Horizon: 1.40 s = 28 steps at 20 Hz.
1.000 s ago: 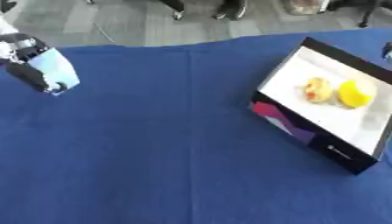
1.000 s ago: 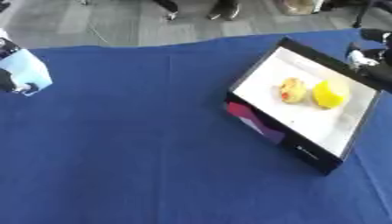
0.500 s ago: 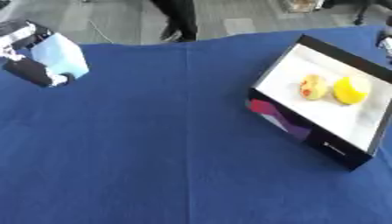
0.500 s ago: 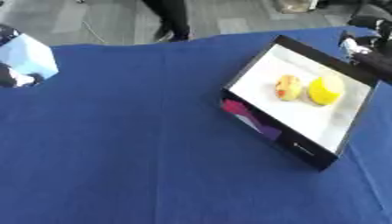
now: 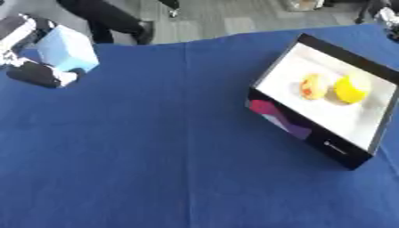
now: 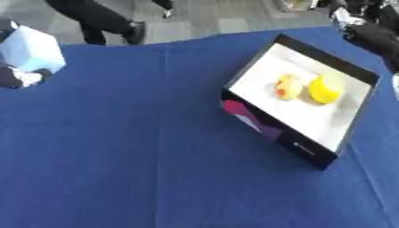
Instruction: Pick up the objects with one hand, pass them to the other hand, and then place them into the box on the other side of the table.
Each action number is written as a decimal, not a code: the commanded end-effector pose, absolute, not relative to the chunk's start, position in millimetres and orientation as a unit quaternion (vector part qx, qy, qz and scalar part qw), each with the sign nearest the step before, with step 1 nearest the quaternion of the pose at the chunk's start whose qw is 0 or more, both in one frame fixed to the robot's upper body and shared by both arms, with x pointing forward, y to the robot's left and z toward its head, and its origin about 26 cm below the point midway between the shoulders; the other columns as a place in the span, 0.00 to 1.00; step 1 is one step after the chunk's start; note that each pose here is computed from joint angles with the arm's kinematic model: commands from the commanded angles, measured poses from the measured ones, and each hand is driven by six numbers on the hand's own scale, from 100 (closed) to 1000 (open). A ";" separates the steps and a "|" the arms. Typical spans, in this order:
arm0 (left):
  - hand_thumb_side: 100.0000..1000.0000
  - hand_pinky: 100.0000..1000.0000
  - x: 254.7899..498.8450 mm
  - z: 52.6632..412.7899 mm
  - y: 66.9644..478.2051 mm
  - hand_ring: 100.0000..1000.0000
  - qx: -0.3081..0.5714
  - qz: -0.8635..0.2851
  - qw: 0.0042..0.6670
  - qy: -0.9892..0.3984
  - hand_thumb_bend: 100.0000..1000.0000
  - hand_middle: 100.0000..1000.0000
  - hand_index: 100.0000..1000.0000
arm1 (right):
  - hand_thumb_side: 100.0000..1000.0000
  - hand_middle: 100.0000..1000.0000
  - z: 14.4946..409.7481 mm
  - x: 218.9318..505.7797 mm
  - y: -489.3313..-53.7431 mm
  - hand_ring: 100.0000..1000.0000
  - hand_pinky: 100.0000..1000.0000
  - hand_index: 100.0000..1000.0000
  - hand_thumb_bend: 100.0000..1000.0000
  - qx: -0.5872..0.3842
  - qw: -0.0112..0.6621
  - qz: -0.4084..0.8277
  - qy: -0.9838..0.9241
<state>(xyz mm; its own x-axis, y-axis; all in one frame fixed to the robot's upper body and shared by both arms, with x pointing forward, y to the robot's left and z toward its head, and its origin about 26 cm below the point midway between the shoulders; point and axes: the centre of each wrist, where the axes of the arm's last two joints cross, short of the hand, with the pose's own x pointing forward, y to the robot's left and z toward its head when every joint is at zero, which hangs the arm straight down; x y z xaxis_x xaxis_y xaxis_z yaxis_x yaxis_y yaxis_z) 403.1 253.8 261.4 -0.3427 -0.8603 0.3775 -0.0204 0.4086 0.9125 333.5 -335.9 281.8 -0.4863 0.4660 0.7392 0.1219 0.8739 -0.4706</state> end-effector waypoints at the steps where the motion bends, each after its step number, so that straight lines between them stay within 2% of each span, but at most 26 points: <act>1: 0.02 0.77 398.5 267.9 247.2 0.66 0.314 -0.422 0.448 -0.723 0.00 0.60 0.51 | 0.29 0.92 302.4 328.1 -327.8 0.81 0.87 0.89 0.00 -0.176 0.448 0.214 -0.850; 3: 0.03 0.76 398.2 263.3 241.3 0.66 0.304 -0.413 0.441 -0.737 0.00 0.59 0.51 | 0.28 0.92 306.5 328.7 -320.0 0.82 0.87 0.89 0.00 -0.170 0.440 0.229 -0.851; 4: 0.04 0.76 398.1 261.3 238.4 0.66 0.299 -0.408 0.438 -0.743 0.00 0.59 0.51 | 0.24 0.92 308.1 329.1 -315.9 0.82 0.87 0.89 0.00 -0.168 0.437 0.237 -0.851; 5: 0.05 0.76 398.0 259.3 235.4 0.65 0.292 -0.403 0.436 -0.750 0.00 0.59 0.51 | 0.27 0.92 309.7 329.6 -311.7 0.82 0.87 0.89 0.00 -0.164 0.433 0.246 -0.851; 20: 0.18 0.76 391.4 225.4 193.7 0.62 0.188 -0.383 0.406 -0.808 0.00 0.58 0.51 | 0.22 0.92 314.1 341.8 -261.6 0.82 0.87 0.89 0.00 -0.134 0.409 0.342 -0.836; 28: 0.17 0.76 389.1 214.3 178.4 0.62 0.175 -0.392 0.387 -0.816 0.00 0.58 0.51 | 0.19 0.92 310.2 341.4 -242.0 0.82 0.88 0.90 0.00 -0.127 0.393 0.404 -0.816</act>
<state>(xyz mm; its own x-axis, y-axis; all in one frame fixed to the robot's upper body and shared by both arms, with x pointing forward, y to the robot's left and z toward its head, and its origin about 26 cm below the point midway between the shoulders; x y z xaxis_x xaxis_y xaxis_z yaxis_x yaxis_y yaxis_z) 391.4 180.5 204.9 -0.6094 -0.5957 0.5232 0.0396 0.6361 0.7705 345.5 -244.5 299.7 -0.6316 0.5175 0.5773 -0.1301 0.6633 -0.7370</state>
